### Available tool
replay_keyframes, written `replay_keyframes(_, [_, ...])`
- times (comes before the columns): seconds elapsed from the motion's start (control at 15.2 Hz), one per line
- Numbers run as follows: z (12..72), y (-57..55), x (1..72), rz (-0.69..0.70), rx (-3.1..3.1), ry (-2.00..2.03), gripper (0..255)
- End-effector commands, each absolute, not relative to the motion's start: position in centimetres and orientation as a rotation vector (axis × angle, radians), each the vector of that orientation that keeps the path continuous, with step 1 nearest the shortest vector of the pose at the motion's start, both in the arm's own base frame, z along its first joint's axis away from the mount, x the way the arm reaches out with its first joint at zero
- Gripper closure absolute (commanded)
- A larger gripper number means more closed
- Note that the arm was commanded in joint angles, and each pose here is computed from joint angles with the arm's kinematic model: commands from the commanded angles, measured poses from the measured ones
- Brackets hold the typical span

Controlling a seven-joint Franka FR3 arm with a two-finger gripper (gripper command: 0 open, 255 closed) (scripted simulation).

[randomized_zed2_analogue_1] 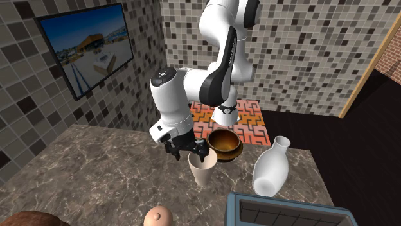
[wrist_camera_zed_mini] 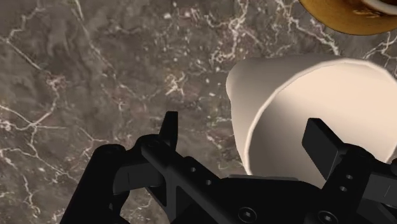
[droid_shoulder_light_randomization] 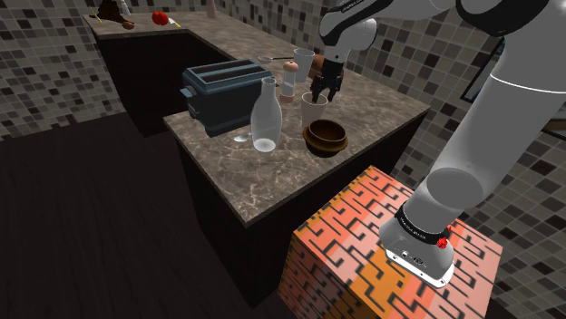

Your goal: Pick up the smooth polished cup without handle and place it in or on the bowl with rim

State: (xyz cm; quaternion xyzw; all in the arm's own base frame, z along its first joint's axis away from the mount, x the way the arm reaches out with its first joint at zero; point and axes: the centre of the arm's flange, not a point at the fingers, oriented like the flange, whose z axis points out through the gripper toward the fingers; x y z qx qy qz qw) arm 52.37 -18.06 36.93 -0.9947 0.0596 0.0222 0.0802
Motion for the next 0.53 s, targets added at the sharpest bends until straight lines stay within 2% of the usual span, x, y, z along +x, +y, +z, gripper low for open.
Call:
replay_keyframes(0.0, [36.51,-17.98,52.40,0.066,-2.975,0.178,0])
replay_keyframes(0.4, [36.51,-17.98,52.40,0.066,-2.975,0.178,0])
replay_keyframes(0.46, [36.51,-17.98,52.40,0.066,-2.975,0.178,255])
